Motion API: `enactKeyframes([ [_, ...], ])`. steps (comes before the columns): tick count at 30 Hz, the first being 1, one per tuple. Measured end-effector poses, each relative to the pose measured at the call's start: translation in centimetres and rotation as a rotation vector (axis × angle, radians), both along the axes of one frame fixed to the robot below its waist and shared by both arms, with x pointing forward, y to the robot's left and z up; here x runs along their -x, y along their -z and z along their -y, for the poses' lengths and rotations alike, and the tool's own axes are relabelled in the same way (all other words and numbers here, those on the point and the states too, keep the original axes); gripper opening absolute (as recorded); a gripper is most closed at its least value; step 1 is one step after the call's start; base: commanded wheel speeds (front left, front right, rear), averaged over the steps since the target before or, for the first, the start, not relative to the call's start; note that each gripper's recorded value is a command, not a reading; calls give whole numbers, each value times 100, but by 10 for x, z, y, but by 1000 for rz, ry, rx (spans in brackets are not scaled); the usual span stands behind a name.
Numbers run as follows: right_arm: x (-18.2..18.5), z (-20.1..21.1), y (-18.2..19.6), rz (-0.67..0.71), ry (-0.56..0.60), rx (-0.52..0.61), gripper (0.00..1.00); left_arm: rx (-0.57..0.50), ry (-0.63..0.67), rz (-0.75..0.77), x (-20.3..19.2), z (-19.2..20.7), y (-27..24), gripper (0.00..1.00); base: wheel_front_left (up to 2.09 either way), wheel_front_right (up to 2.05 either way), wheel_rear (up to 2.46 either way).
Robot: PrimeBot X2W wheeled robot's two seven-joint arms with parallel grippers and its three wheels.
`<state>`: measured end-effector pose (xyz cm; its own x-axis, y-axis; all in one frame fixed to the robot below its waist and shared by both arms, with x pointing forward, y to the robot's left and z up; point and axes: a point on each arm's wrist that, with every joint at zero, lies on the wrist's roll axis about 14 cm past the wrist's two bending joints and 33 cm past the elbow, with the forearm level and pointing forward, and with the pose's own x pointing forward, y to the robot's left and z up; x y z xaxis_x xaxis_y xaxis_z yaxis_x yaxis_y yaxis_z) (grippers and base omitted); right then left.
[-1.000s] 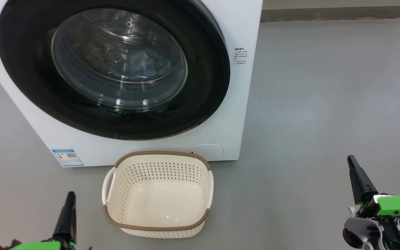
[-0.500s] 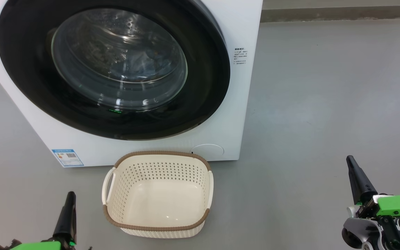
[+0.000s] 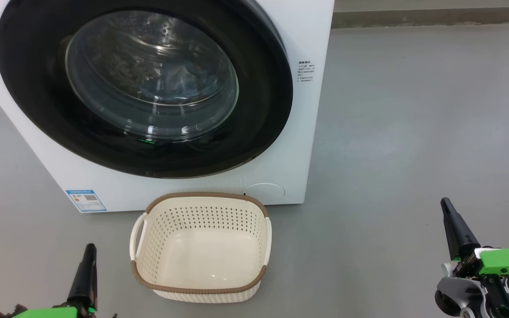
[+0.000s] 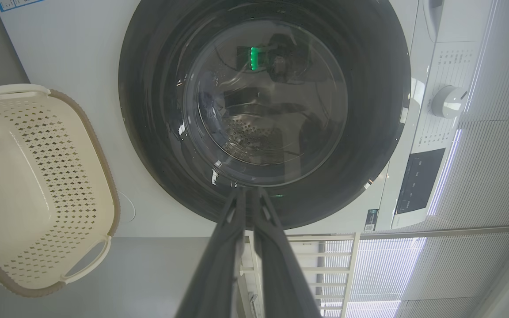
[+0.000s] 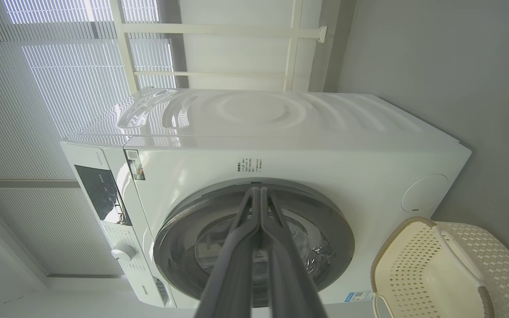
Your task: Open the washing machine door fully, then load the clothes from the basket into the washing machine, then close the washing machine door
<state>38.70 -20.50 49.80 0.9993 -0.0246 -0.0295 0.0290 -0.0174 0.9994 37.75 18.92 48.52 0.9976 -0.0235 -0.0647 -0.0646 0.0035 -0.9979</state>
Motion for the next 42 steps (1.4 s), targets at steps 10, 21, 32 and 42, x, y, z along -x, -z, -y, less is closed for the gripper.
enactKeyframes([
  [10,0,0,0,0,1,0,0,0,0,0,0,0,0,0,0,0,0],
  [21,0,0,0,0,1,-1,0,0,0,0,0,0,0,0,0,0,0],
  [32,0,0,0,0,1,-1,0,0,0,0,0,0,0,0,0,0,0],
  [42,0,0,0,0,1,-1,0,0,0,0,0,0,0,0,0,0,0],
])
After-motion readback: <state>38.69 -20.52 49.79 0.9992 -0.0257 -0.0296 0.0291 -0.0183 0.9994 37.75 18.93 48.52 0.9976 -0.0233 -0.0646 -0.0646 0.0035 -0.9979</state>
